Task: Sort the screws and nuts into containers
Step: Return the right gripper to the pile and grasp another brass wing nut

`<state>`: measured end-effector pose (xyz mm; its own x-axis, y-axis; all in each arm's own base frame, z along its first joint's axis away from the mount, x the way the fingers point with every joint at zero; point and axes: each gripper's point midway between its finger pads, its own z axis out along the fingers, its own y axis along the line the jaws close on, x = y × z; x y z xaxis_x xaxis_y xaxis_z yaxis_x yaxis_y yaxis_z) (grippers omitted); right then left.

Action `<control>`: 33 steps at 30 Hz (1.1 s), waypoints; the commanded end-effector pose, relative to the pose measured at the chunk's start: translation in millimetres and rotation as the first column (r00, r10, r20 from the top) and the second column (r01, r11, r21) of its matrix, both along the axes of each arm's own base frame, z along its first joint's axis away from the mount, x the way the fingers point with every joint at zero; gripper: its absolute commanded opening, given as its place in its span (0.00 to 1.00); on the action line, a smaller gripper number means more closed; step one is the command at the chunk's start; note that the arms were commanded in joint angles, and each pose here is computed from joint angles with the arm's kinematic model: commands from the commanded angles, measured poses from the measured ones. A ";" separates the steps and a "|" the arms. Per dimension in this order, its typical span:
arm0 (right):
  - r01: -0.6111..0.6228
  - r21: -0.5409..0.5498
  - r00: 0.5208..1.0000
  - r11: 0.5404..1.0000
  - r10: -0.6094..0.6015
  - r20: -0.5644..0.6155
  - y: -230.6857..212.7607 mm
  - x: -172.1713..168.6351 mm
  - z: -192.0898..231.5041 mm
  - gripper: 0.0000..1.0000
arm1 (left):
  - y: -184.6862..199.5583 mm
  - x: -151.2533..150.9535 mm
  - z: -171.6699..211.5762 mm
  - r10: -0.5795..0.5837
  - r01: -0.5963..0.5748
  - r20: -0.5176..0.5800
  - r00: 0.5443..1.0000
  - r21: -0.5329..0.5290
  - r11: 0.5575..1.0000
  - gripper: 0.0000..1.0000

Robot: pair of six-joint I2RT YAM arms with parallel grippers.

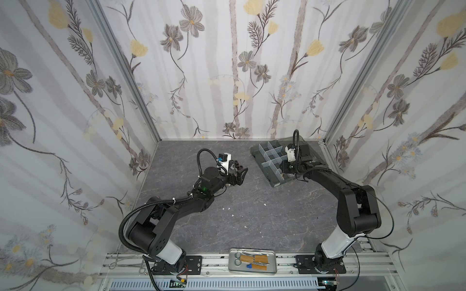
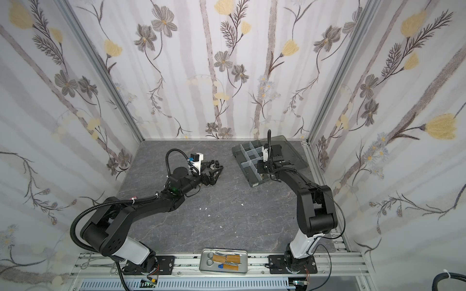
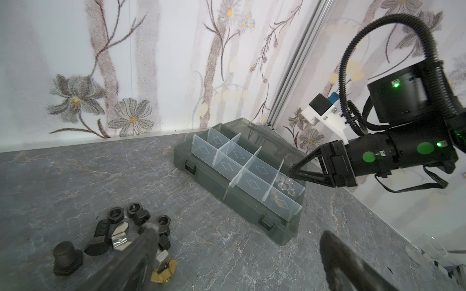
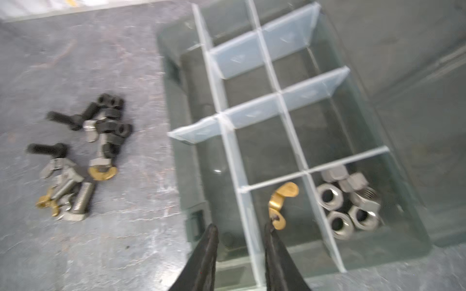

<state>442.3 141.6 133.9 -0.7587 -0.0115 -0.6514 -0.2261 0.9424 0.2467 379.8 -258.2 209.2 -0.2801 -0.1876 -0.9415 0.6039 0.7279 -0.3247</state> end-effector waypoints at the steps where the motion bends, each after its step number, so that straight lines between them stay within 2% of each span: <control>1: -0.165 0.033 0.984 0.986 0.162 0.068 52.6 -6.3 14.3 0.33 | 28.8 10.9 1.5 0.115 -0.115 -0.022 0.993 -0.019 0.993 1.00; 4: -0.275 0.056 0.959 0.960 0.270 0.082 103.5 -16.1 10.1 0.33 | 71.6 26.0 -19.6 0.290 -0.287 -0.109 0.951 0.042 0.957 1.00; 7: -0.363 0.074 0.928 0.929 0.353 0.120 144.9 -25.1 7.6 0.33 | 93.9 28.6 -41.3 0.361 -0.335 -0.189 0.913 0.154 0.929 0.98; 10: -0.404 0.079 0.908 0.911 0.388 0.160 170.1 -27.1 2.6 0.33 | 105.7 24.3 -54.8 0.413 -0.362 -0.220 0.884 0.238 0.901 0.94; 13: -0.373 0.048 0.926 0.926 0.369 0.087 182.5 -16.2 -22.9 0.33 | 105.3 17.3 -60.5 0.396 -0.348 -0.221 0.891 0.229 0.909 0.94; 15: -0.340 0.074 0.940 0.937 0.339 0.036 188.2 -9.2 -38.0 0.33 | 100.0 14.2 -60.2 0.365 -0.323 -0.217 0.905 0.209 0.923 0.94; 17: -0.352 0.106 0.936 0.930 0.352 0.022 200.0 -8.9 -43.4 0.34 | 97.8 13.9 -60.3 0.353 -0.312 -0.213 0.911 0.203 0.928 0.95; 19: -0.373 0.077 0.928 0.925 0.371 0.037 210.6 -9.3 -49.7 0.38 | 97.0 16.0 -58.9 0.350 -0.311 -0.205 0.914 0.201 0.929 0.95; 22: -0.383 0.033 0.924 0.923 0.383 0.010 216.6 -4.7 -65.6 0.36 | 93.1 19.0 -56.5 0.335 -0.298 -0.198 0.921 0.197 0.934 0.96; 30: -0.401 -0.043 0.916 0.915 0.399 -0.043 217.5 2.3 -100.8 0.38 | 91.2 26.3 -58.2 0.342 -0.301 -0.202 0.918 0.210 0.930 0.97; 33: -0.416 -0.039 0.909 0.909 0.414 -0.054 219.5 0.2 -108.4 0.39 | 91.6 26.8 -59.9 0.346 -0.304 -0.206 0.915 0.208 0.930 0.98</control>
